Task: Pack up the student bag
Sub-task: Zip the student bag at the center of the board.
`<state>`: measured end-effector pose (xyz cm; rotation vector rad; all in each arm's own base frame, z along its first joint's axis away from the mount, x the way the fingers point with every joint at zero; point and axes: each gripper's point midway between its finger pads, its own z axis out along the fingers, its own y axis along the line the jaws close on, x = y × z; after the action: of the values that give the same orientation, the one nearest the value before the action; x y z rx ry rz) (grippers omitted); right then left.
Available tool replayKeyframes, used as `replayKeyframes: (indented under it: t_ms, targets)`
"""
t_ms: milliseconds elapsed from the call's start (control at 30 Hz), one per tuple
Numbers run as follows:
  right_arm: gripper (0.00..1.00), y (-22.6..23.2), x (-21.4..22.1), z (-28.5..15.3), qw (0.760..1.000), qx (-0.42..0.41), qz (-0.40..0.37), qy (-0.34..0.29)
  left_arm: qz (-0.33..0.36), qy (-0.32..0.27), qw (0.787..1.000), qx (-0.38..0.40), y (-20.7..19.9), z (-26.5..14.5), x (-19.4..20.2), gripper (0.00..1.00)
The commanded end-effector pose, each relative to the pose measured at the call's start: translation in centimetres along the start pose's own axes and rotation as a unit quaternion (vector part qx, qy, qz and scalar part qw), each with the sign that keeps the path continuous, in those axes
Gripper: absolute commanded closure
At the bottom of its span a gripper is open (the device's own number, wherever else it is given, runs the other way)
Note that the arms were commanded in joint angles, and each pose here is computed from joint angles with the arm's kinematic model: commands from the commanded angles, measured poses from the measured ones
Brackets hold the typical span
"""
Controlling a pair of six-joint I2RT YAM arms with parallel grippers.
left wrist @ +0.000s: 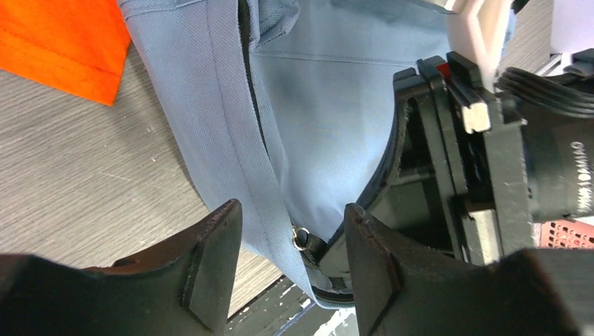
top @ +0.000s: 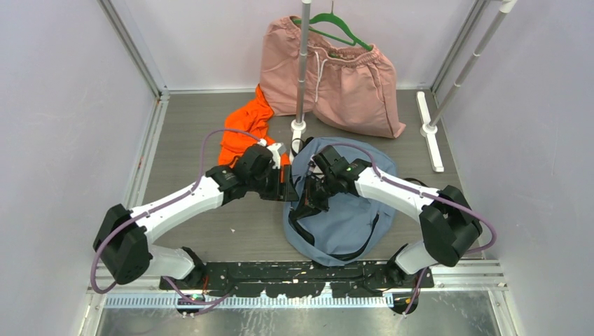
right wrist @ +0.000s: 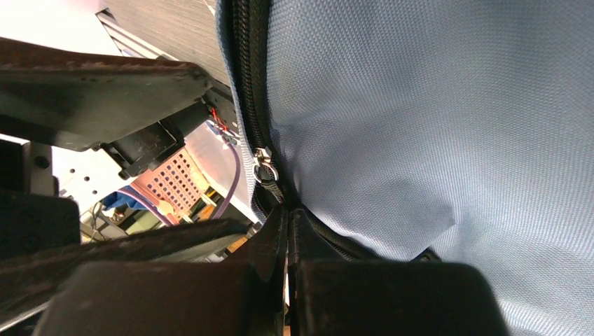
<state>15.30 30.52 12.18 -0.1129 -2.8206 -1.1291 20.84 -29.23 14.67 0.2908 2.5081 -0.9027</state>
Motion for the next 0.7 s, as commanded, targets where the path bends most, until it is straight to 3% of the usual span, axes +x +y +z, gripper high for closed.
replayKeyframes:
  t_ms: [0, 267, 300, 667]
  targets:
    - [0.99, 1.8, 0.1, -0.7, 1.000, -0.020, -0.022, 0.003, 0.004, -0.011, 1.000, 0.019, -0.9, 0.5, -1.1, 0.49]
    - [0.99, 1.6, 0.2, -0.5, 0.999, -0.019, -0.024, 0.010, 0.015, -0.011, 0.999, -0.026, 0.7, 0.6, -1.3, 0.97]
    - [1.00, 1.6, 0.2, -0.5, 0.999, -0.018, -0.024, 0.011, 0.015, -0.014, 0.999, -0.030, 0.9, 0.5, -1.3, 1.00]
    - [0.99, 1.2, 0.5, -0.4, 0.999, -0.012, -0.032, 0.020, 0.001, -0.036, 0.998, -0.044, 2.5, -0.9, -2.1, 1.00]
